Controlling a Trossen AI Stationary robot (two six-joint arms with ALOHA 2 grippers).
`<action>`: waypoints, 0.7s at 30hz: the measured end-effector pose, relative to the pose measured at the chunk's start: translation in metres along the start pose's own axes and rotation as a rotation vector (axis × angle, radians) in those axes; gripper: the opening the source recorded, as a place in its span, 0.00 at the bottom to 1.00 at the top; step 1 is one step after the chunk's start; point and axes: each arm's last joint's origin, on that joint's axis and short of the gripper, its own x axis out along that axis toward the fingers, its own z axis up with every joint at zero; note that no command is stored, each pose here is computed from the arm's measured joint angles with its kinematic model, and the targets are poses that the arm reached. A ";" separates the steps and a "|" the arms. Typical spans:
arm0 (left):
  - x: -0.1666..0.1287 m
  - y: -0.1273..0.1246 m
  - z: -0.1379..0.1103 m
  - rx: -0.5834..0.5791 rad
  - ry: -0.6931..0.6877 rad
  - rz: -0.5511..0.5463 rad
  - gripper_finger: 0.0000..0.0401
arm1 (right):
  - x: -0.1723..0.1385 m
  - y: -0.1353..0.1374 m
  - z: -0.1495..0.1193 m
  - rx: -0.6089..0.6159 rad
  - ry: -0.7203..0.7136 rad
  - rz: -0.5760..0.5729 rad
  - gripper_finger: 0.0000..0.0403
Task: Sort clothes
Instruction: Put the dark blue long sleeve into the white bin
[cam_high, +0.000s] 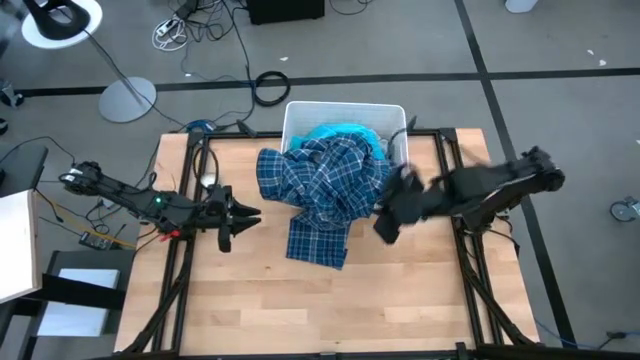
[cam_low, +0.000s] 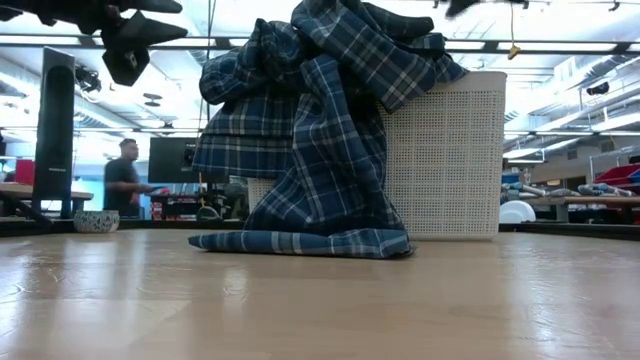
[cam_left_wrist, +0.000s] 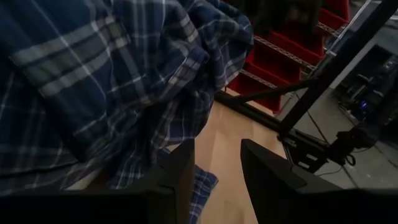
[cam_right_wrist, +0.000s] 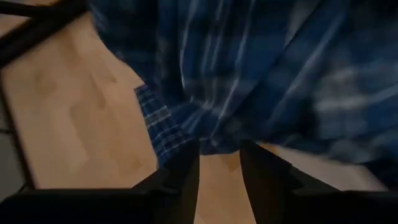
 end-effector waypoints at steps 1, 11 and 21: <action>0.000 0.000 0.000 -0.005 0.001 0.000 0.34 | 0.013 0.005 -0.009 0.017 0.002 -0.010 0.29; 0.000 -0.004 -0.002 -0.014 0.077 -0.136 0.34 | 0.130 0.037 -0.064 0.173 -0.097 0.107 0.31; -0.001 -0.005 -0.003 -0.094 0.113 -0.178 0.34 | 0.217 0.040 -0.071 0.134 -0.213 0.027 0.37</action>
